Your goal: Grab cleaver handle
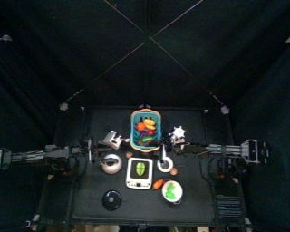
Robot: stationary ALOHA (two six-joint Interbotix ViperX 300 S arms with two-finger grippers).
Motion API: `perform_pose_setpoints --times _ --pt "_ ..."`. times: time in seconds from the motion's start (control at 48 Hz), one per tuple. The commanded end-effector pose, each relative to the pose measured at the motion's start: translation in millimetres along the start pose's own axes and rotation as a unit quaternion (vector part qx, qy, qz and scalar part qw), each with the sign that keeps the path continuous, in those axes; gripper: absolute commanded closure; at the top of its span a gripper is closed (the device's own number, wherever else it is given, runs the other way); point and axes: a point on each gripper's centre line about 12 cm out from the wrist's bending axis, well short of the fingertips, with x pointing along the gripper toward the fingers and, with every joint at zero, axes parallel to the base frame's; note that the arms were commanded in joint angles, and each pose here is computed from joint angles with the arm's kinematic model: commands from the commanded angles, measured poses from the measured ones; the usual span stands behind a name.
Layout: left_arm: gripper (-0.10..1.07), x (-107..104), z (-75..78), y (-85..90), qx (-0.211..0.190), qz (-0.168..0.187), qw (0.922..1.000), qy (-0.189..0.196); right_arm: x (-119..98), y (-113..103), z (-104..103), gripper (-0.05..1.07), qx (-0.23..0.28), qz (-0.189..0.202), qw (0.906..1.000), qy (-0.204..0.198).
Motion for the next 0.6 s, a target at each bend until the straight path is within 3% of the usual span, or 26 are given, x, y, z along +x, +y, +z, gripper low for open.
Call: perform_pose_setpoints --times 0.0,0.188,0.375,0.583 --pt "0.29 1.2 3.7 0.5 0.001 0.003 1.0000 -0.003 18.8 4.0 20.8 0.16 -0.001 0.010 0.9997 -0.022" --pt "0.29 -2.5 -1.4 32.2 -0.014 0.087 0.9960 0.015 68.9 -6.5 21.5 0.16 0.000 -0.004 1.0000 -0.007" --pt "0.29 -10.3 -4.6 61.5 -0.030 0.168 0.9848 0.031 97.2 -18.0 26.4 0.16 -0.004 -0.047 0.9988 0.012" --pt "0.29 -16.8 -9.5 76.5 -0.041 0.208 0.9766 0.034 126.1 -18.1 28.2 0.16 -0.006 -0.086 0.9957 0.033"
